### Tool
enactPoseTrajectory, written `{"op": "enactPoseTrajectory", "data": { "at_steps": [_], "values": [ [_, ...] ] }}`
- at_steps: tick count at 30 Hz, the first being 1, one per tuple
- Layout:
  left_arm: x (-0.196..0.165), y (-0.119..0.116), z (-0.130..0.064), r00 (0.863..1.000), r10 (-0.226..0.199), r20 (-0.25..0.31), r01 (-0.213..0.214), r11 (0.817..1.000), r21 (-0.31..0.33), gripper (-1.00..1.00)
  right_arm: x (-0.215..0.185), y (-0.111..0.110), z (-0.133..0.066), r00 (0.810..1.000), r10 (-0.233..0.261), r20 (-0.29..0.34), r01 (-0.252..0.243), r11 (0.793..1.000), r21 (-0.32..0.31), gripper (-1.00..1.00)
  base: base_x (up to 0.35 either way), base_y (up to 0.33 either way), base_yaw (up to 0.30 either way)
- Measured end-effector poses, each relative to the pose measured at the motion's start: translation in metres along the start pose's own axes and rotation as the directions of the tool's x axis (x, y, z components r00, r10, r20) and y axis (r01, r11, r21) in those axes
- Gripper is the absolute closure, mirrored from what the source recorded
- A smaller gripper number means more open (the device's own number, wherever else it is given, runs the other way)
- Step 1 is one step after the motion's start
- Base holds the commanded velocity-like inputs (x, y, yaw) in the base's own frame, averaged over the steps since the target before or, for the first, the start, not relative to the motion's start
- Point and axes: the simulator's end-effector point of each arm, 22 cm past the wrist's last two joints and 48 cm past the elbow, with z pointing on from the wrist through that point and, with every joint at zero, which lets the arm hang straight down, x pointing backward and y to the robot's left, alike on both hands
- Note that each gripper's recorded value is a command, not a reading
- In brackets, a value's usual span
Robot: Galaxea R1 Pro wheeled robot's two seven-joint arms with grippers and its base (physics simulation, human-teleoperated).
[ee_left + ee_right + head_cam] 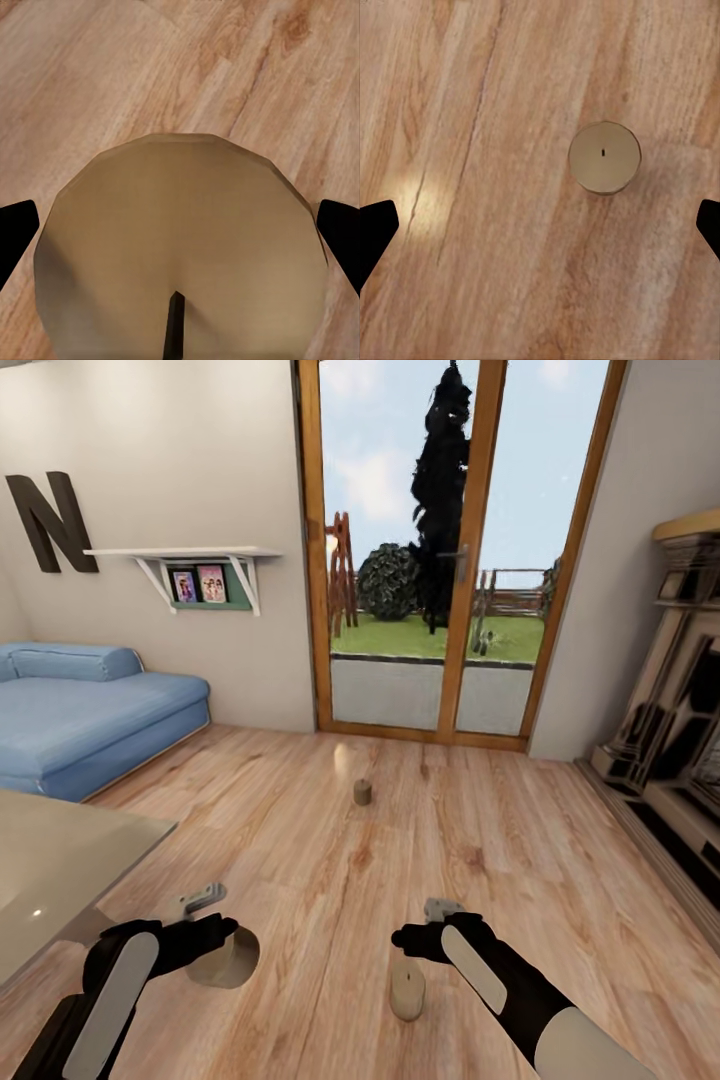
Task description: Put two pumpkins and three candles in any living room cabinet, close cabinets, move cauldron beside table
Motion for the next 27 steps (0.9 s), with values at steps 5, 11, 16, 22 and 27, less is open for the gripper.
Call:
{"op": "enactPoseTrajectory", "data": {
  "at_steps": [5,11,16,22,27],
  "values": [
    [0.009,-0.016,0.002,0.999,0.040,-0.017,-0.040,0.999,0.020,1.00,0.001,0.001,0.000,1.000,0.004,-0.003,-0.004,1.000,-0.004,-1.00,0.141,0.000,0.000],
    [0.012,-0.020,0.002,0.998,0.057,-0.021,-0.057,0.998,0.020,1.00,0.001,0.001,0.000,1.000,0.005,-0.004,-0.005,1.000,-0.006,-1.00,0.165,0.000,0.000],
    [0.012,-0.020,0.002,0.998,0.057,-0.022,-0.057,0.998,0.022,1.00,0.001,0.001,0.000,1.000,0.004,-0.004,-0.004,1.000,-0.005,-1.00,0.302,-0.002,0.000],
    [0.013,-0.023,0.002,0.998,0.059,-0.023,-0.058,0.998,0.028,1.00,0.001,-0.002,0.000,1.000,0.000,-0.002,0.000,1.000,0.001,-1.00,0.269,-0.150,0.000],
    [0.015,-0.026,0.003,0.998,0.062,-0.025,-0.061,0.998,0.035,1.00,-0.001,-0.001,0.001,1.000,0.002,0.006,-0.002,1.000,0.002,-1.00,0.064,-0.059,0.000]
  ]
}}
